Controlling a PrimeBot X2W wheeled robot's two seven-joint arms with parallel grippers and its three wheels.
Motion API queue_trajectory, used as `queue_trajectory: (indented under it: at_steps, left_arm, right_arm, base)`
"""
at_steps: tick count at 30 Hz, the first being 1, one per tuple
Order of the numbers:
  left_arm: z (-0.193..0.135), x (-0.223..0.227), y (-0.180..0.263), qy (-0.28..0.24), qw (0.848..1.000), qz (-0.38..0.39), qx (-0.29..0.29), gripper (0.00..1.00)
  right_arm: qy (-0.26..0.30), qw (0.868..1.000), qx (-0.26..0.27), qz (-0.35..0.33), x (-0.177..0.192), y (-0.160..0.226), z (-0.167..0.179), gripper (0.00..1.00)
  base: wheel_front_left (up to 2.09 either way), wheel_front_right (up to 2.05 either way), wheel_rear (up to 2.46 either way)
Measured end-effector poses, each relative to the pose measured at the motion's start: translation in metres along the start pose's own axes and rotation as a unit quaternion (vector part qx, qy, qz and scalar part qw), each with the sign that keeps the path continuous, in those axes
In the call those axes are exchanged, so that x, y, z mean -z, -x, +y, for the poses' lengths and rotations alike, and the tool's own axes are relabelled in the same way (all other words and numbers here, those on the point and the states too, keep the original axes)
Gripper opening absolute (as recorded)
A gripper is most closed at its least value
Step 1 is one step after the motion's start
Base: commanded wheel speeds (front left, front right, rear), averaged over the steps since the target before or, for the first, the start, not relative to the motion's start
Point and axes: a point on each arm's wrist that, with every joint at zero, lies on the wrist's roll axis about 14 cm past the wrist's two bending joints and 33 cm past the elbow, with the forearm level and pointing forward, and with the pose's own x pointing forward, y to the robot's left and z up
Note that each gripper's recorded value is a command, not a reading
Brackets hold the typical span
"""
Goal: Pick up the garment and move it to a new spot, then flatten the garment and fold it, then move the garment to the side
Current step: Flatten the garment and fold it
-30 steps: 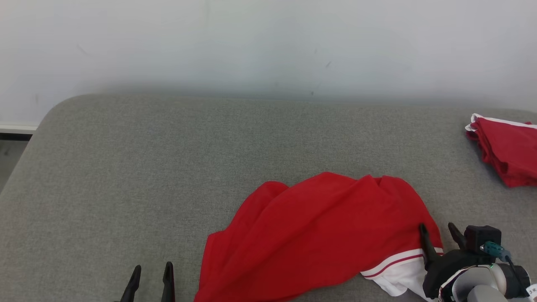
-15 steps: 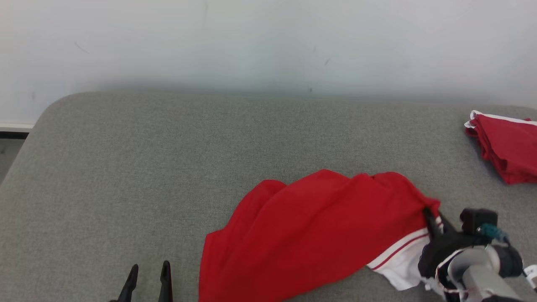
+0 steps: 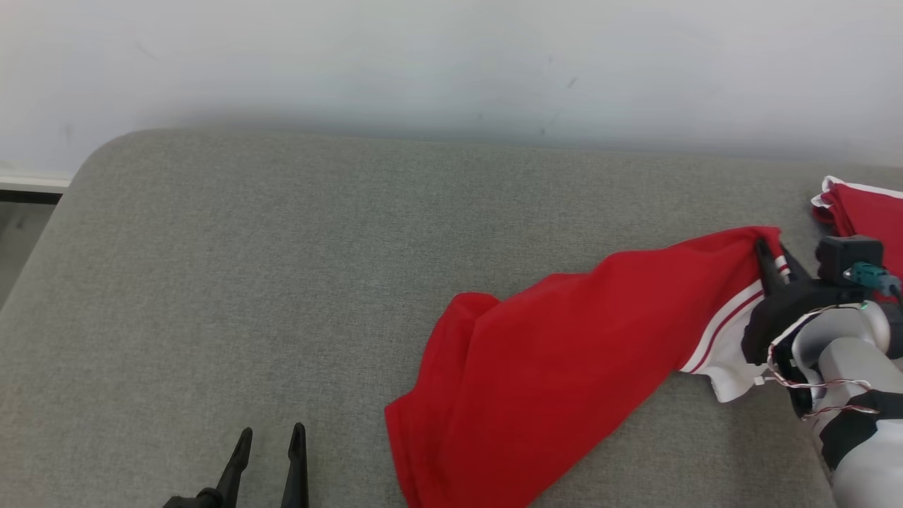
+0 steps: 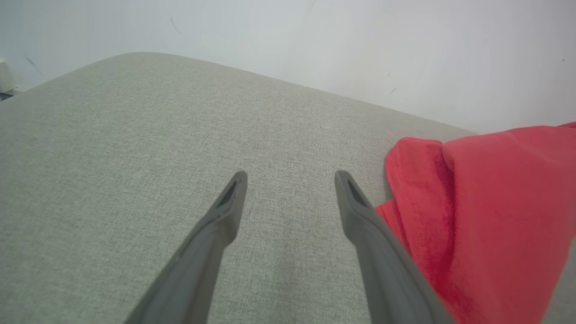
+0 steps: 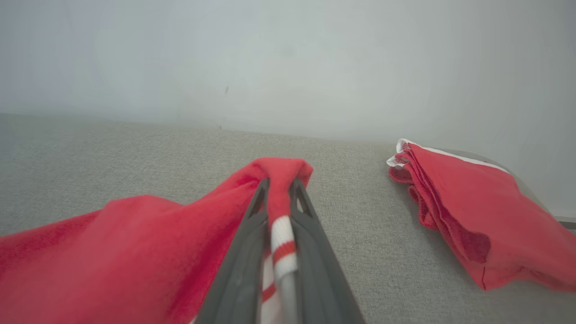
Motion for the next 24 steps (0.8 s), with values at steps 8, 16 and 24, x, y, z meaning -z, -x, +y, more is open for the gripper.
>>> queue_trajectory:
  at_steps: [8, 16, 24]
  left_arm:
    - [0.005, -0.001, 0.007, 0.004, 1.000, -0.003, -0.009, 1.00]
    - [-0.008, -0.004, 0.010, 0.006, 1.000, -0.009, 0.012, 1.00]
    - [-0.039, 0.003, 0.015, 0.010, 0.998, -0.001, 0.059, 1.00]
  right_arm:
    - [0.034, 0.999, 0.010, -0.022, -0.013, -0.004, -0.009, 1.00]
    - [0.031, 0.995, 0.020, -0.092, -0.051, 0.015, -0.015, 1.00]
    - [0.001, 0.990, 0.024, -0.137, -0.038, 0.061, -0.008, 1.00]
  base:
    - [0.00, 0.00, 0.00]
    - [0.00, 0.00, 0.00]
    - [0.00, 0.00, 0.00]
